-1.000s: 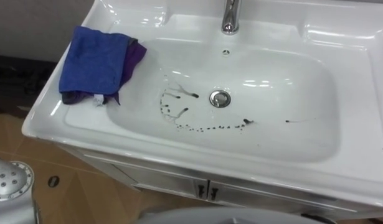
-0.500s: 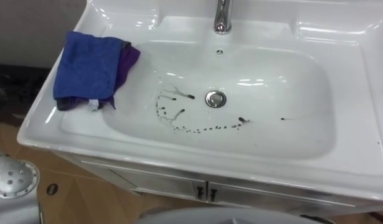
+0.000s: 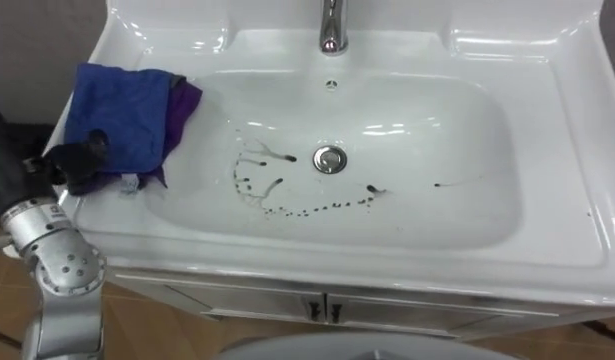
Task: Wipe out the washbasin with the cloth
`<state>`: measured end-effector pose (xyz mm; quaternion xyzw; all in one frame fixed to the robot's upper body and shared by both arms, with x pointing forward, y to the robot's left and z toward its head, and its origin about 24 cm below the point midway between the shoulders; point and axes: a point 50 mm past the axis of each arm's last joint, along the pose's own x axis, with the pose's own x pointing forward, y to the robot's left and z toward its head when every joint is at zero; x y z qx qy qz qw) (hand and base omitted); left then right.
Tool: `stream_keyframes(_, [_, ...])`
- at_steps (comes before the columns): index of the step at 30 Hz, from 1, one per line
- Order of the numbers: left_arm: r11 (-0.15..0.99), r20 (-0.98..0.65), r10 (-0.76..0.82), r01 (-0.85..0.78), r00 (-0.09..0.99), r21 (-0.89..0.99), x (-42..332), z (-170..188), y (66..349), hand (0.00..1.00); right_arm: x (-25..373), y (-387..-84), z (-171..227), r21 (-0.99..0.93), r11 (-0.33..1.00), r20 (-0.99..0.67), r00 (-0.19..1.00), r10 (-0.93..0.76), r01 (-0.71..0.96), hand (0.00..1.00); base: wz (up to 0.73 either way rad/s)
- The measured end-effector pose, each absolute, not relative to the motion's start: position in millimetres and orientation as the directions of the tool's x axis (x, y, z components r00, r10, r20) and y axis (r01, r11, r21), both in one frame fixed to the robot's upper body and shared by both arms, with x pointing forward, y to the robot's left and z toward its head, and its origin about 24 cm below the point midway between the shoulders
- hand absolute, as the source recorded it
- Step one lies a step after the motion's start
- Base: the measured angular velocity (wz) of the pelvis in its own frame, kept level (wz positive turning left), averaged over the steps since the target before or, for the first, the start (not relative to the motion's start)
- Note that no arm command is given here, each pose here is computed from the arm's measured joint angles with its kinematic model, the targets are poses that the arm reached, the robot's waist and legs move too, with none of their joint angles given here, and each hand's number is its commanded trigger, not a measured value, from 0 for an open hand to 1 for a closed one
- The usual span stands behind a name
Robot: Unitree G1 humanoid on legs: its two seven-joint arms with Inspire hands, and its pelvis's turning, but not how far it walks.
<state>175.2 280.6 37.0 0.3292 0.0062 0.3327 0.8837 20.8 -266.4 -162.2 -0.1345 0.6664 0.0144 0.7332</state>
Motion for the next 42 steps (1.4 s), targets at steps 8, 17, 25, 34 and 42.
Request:
stream_keyframes(8, [0.566, 0.16, 0.534, -0.492, 0.83, 0.662, 180, 24, 271, 0.0, 24, -266, -162, -0.176, 0.956, -0.982, 0.116, -0.152, -0.235, 0.0, -0.04])
stream_keyframes(17, [0.561, 0.126, 0.503, -0.434, 0.855, 0.704, 186, 17, 271, 0.0, 19, -264, -163, -0.171, 0.953, -0.984, 0.101, -0.15, -0.251, 0.0, -0.11])
stream_keyframes(25, [0.565, 0.068, 0.516, -0.399, 0.854, 0.722, 183, 3, 273, 0.0, 17, -264, -163, -0.173, 0.951, -0.984, 0.084, -0.156, -0.256, 0.0, -0.01])
stream_keyframes(34, [0.573, 0.059, 0.51, -0.389, 0.858, 0.721, 186, 1, 271, 0.0, 18, -264, -163, -0.182, 0.944, -0.983, 0.088, -0.164, -0.275, 0.0, -0.02])
stream_keyframes(42, [0.552, 0.062, 0.504, -0.376, 0.862, 0.744, 186, 1, 271, 0.0, 17, -264, -163, -0.181, 0.944, -0.983, 0.083, -0.164, -0.276, 0.0, -0.03])
